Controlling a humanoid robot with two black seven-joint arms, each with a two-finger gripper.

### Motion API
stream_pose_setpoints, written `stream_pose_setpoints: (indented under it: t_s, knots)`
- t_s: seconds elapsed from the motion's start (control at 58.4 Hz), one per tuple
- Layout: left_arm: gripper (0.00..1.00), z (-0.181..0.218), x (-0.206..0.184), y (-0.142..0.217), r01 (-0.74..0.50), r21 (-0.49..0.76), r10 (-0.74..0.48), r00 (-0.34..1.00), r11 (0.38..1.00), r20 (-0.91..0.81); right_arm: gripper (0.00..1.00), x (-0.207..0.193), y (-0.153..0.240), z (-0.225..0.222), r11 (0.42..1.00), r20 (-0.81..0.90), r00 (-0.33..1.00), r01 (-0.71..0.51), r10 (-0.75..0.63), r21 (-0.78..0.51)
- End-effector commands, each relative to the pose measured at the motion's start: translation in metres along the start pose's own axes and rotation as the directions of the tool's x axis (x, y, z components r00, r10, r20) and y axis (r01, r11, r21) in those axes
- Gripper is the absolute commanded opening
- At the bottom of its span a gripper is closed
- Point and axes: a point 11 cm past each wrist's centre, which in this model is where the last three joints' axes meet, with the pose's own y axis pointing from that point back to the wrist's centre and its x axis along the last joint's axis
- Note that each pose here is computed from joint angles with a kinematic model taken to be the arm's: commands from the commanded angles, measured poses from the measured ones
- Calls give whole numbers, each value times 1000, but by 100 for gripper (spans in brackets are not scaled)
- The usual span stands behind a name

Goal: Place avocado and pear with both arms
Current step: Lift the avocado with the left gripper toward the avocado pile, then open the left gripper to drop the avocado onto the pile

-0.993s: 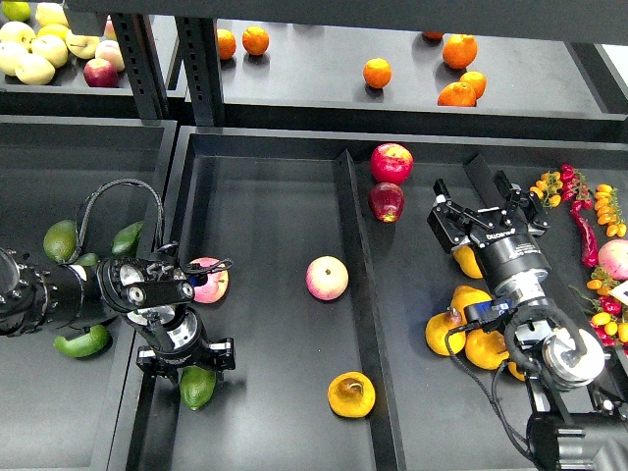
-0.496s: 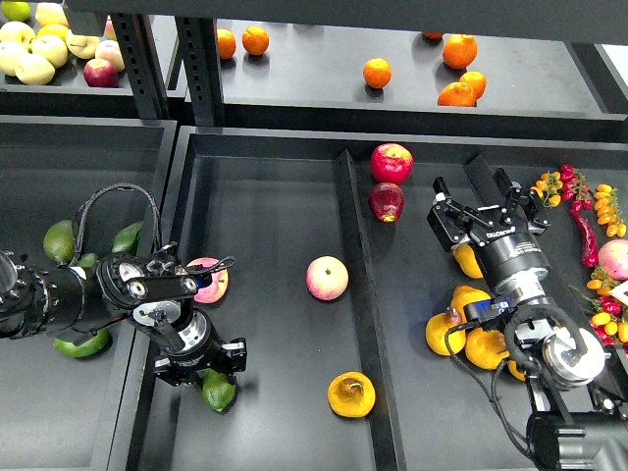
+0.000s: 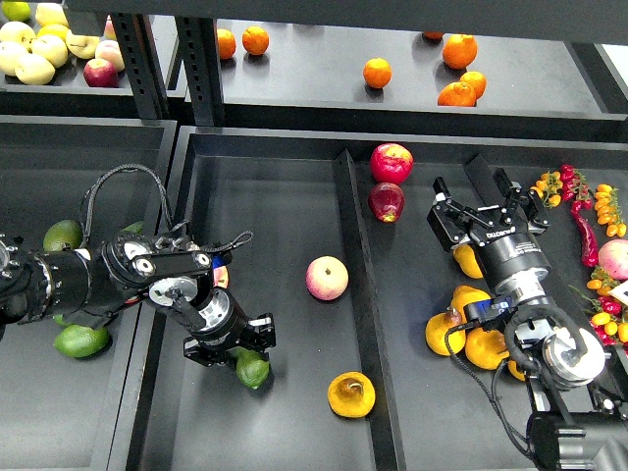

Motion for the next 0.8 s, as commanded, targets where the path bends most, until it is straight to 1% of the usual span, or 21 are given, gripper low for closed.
stream_pose_setpoints:
  t_s: [0.0, 0.188, 0.222, 0.428, 0.633, 0.787]
  knots:
    - [10, -10, 21, 16, -44, -5, 44, 998, 999, -37, 99, 1, 1, 0, 1000, 1, 1000, -2, 2, 1]
    - [10, -25, 51, 42, -108, -30, 105, 989, 994, -106, 99, 3, 2, 1, 1000, 1, 1000, -5, 5, -3]
    - [11, -31, 61, 52, -130, -43, 123, 983, 991, -137, 99, 1, 1, 2, 1000, -2, 1000, 6, -6, -11]
    - [11, -42, 91, 85, -211, -63, 196, 961, 975, -195, 99, 1, 1, 11, 999, -7, 1000, 18, -19, -38]
    - [11, -77, 117, 113, -283, -43, 261, 925, 958, -275, 99, 0, 1, 12, 999, -8, 1000, 23, -24, -43]
    - [12, -103, 135, 130, -341, -8, 319, 889, 940, -330, 99, -14, -6, 15, 995, -18, 996, 82, -84, -64]
